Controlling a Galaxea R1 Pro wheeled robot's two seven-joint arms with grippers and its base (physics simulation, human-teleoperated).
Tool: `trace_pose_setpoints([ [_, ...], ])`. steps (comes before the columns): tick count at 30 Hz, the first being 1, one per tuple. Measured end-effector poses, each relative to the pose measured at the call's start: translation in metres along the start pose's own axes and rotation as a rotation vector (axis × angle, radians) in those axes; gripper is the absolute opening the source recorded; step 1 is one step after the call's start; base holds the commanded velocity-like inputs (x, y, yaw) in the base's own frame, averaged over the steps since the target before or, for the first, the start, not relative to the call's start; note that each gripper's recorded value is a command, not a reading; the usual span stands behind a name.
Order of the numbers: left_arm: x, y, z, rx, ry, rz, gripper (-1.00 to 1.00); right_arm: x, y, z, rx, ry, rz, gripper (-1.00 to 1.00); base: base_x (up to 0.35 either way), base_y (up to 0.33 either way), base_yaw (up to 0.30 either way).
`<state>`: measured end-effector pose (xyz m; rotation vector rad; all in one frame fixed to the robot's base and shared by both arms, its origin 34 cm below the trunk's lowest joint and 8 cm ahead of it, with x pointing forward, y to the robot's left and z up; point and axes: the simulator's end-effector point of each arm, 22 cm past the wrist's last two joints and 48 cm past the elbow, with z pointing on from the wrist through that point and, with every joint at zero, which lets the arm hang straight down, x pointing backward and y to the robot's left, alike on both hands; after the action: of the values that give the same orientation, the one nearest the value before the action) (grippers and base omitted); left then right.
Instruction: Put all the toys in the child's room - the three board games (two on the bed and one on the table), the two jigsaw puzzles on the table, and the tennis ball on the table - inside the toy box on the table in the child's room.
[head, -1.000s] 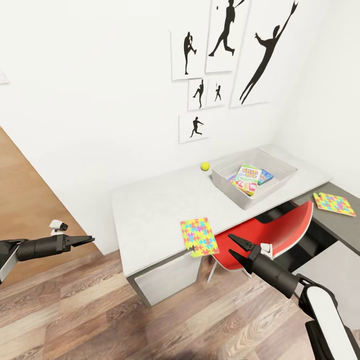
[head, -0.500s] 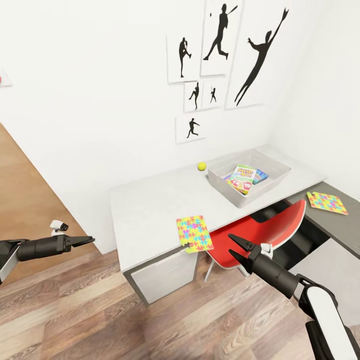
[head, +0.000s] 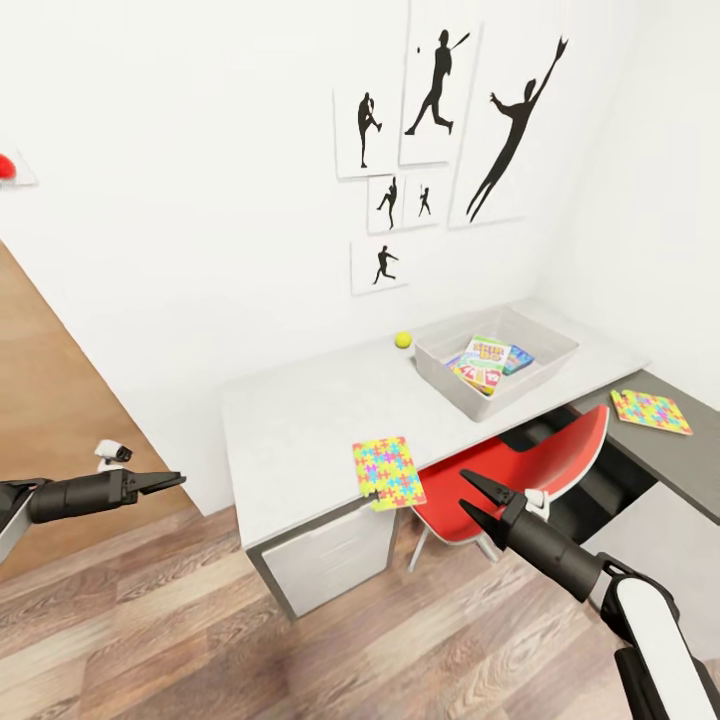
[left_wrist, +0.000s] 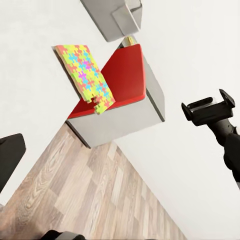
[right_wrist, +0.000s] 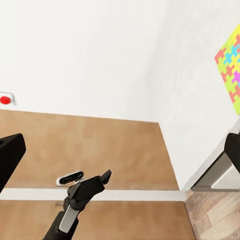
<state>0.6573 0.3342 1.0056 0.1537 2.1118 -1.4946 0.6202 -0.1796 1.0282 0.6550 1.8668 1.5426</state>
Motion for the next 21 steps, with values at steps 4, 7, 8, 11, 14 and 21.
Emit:
trace_pose_setpoints([
  [4,-0.002,-0.003,-0.002,0.0,-0.003,0.006,1.0,-0.003,0.003,-0.002,-0.004,-0.009,-0.005,1.0,0.0,0.0,0.0],
  [7,-0.004,-0.005,-0.004,-0.001,-0.007,0.01,1.0,-0.004,0.005,-0.003,-0.008,-0.013,-0.009,1.0,0.0,0.0,0.0],
  [8,-0.004,-0.006,-0.004,0.0,-0.007,0.012,1.0,-0.005,0.006,-0.004,-0.009,-0.014,-0.011,1.0,0.0,0.0,0.0],
  [11,-0.005,-0.008,-0.004,0.002,-0.009,0.015,1.0,-0.008,0.008,-0.006,-0.011,-0.022,-0.015,1.0,0.0,0.0,0.0],
  [14,-0.007,-0.011,-0.004,0.005,-0.01,0.02,1.0,-0.01,0.01,-0.008,-0.014,-0.03,-0.018,1.0,0.0,0.0,0.0],
  [21,-0.01,-0.016,-0.007,0.004,-0.016,0.032,1.0,-0.012,0.017,-0.01,-0.026,-0.037,-0.024,1.0,0.0,-0.019,0.0],
])
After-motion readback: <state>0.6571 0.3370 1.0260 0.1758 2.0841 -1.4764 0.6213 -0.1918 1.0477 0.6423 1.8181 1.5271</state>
